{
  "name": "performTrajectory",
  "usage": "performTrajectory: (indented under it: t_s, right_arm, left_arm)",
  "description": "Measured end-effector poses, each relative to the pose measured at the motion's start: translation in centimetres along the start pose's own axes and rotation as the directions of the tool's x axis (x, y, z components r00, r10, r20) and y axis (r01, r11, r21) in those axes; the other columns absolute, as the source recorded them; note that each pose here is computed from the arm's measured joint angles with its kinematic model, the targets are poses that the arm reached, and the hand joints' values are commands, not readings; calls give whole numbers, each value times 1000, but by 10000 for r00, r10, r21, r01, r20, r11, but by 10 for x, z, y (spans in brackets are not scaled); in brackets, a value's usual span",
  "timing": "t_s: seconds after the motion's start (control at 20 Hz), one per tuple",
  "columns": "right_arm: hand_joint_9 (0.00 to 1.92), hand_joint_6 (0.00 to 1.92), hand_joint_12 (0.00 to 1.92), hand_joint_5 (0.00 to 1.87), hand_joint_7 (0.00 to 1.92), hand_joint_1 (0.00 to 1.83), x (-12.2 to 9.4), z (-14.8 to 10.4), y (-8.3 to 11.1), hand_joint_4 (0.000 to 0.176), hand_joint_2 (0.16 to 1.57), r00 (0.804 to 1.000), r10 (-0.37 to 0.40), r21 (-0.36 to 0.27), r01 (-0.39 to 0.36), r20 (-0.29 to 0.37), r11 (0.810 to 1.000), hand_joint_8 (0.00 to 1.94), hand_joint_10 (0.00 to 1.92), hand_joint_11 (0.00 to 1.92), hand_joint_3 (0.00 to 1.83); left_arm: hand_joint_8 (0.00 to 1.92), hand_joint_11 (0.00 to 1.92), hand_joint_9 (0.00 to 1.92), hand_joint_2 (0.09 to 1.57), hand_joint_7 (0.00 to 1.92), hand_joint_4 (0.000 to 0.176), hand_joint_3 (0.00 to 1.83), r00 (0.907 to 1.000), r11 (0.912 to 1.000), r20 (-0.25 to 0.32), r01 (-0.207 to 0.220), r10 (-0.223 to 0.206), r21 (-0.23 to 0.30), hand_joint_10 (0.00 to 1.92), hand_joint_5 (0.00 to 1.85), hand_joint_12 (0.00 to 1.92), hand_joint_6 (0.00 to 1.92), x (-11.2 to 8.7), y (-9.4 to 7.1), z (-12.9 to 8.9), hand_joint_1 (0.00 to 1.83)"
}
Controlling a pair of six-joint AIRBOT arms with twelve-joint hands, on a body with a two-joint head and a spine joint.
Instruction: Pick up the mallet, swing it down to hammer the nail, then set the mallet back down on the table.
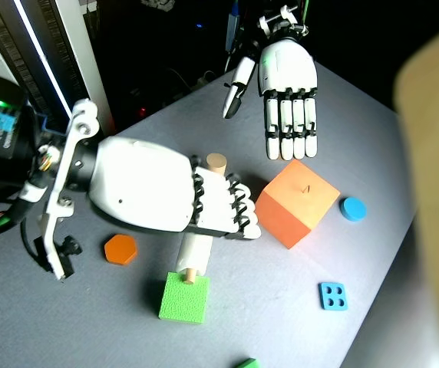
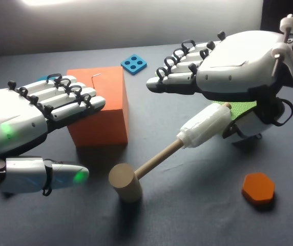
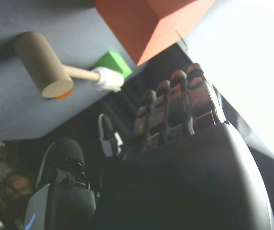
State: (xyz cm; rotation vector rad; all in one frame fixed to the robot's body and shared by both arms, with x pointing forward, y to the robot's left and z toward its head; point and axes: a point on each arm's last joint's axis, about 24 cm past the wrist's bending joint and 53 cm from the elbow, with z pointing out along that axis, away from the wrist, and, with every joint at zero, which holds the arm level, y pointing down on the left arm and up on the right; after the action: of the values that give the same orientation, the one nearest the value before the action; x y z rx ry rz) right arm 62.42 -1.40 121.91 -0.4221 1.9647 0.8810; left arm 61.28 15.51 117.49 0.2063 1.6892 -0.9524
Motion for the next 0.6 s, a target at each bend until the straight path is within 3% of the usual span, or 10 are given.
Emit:
performTrajectory:
  t_s: [0.1, 0.2, 0.35, 0.6]
  right_arm:
    - [0, 0, 16, 0, 0, 1292, -4, -1, -25, 0, 954, 10000, 20, 1151, -23, 28, 9934, 0, 0, 29, 0]
    - [0, 0, 15, 0, 0, 1331, -7, -4, -44, 0, 962, 9994, 254, 1901, -291, 220, 9813, 0, 0, 22, 3]
    - [0, 0, 24, 0, 0, 1288, -4, 3, -46, 0, 972, 9992, 404, 2227, -403, 45, 9741, 0, 0, 33, 6]
    - [0, 0, 28, 0, 0, 1315, 5, 28, -33, 0, 971, 9948, 984, 2086, -908, -261, 9738, 0, 0, 20, 3]
  left_arm:
    - [0, 0, 0, 1229, 0, 0, 12, 10000, 10000, 20, 38, -38, -24, 0, 0, 0, 0, 0, 4, 3, 0]
    - [0, 0, 0, 1229, 0, 0, 10, 10000, 10000, 22, 7, -7, -66, 0, 1, 0, 0, 0, 8, 4, 0]
    - [0, 0, 0, 1229, 0, 0, 8, 10000, 9999, 6, -2, 2, -118, 0, 2, 0, 1, 1, 11, 6, 0]
    - [0, 0, 0, 1218, 0, 0, 1, 9999, 9996, -100, 14, -17, -295, 0, 0, 0, 0, 3, 18, 4, 0]
